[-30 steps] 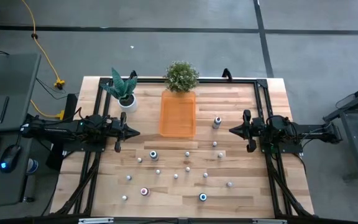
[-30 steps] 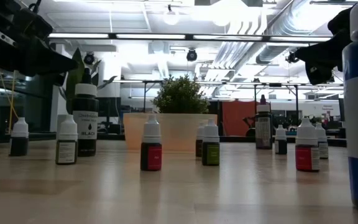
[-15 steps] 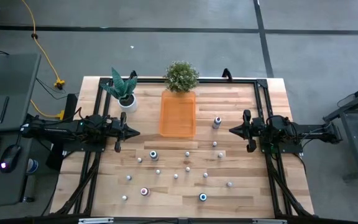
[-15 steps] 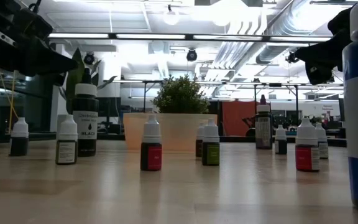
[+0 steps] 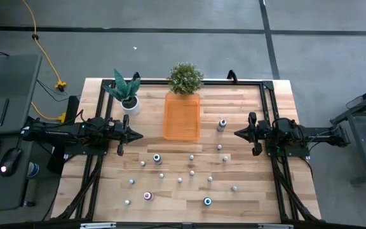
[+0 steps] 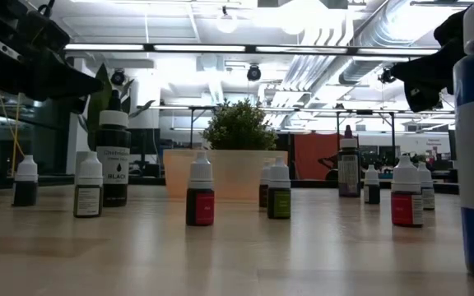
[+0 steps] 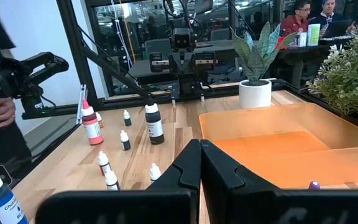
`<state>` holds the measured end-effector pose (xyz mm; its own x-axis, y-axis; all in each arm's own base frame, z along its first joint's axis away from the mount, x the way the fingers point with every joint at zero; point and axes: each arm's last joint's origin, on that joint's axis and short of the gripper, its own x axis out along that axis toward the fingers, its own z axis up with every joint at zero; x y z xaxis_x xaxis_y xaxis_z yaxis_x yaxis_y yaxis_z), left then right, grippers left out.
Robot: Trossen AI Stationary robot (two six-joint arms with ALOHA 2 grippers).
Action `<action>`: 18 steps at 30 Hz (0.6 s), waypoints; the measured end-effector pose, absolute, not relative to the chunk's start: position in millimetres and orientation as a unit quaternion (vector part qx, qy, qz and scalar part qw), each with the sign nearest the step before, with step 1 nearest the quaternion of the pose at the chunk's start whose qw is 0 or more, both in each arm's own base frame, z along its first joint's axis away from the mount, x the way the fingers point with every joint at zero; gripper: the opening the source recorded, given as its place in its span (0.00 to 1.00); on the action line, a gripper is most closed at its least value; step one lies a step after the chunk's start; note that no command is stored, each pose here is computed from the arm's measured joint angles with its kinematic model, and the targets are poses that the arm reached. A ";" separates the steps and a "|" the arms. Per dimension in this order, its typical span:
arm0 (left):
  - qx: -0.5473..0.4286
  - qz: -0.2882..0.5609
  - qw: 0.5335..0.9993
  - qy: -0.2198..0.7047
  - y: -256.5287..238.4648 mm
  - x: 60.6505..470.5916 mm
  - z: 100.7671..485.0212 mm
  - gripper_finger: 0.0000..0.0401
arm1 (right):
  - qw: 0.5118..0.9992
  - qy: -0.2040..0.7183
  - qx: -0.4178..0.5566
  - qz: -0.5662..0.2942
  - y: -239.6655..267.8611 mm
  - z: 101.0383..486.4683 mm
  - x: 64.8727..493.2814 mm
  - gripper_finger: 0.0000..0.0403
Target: Pick & Place food coloring
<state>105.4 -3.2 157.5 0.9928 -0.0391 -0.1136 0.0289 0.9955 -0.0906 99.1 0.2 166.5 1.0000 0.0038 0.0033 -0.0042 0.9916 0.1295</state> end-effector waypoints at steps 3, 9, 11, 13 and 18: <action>-0.063 -0.026 0.996 0.058 -3.8 105.4 157.7 0.00 | 0.998 -0.002 0.065 0.002 0.1 166.6 99.1 0.00; -0.110 -0.025 0.992 0.057 -3.9 105.4 158.1 0.00 | 0.998 -0.001 0.065 0.002 0.2 166.5 99.1 0.00; -0.144 -0.018 0.988 0.054 -3.5 105.5 158.9 0.00 | 0.998 -0.001 0.065 0.002 0.2 166.5 99.1 0.00; -0.155 -0.018 0.986 0.054 -3.5 105.0 163.2 0.00 | 0.998 -0.001 0.065 0.002 0.2 166.4 99.1 0.00; -0.097 -0.014 0.994 0.039 -3.0 100.3 192.4 0.00 | 0.998 -0.001 0.065 0.002 0.2 166.6 99.1 0.00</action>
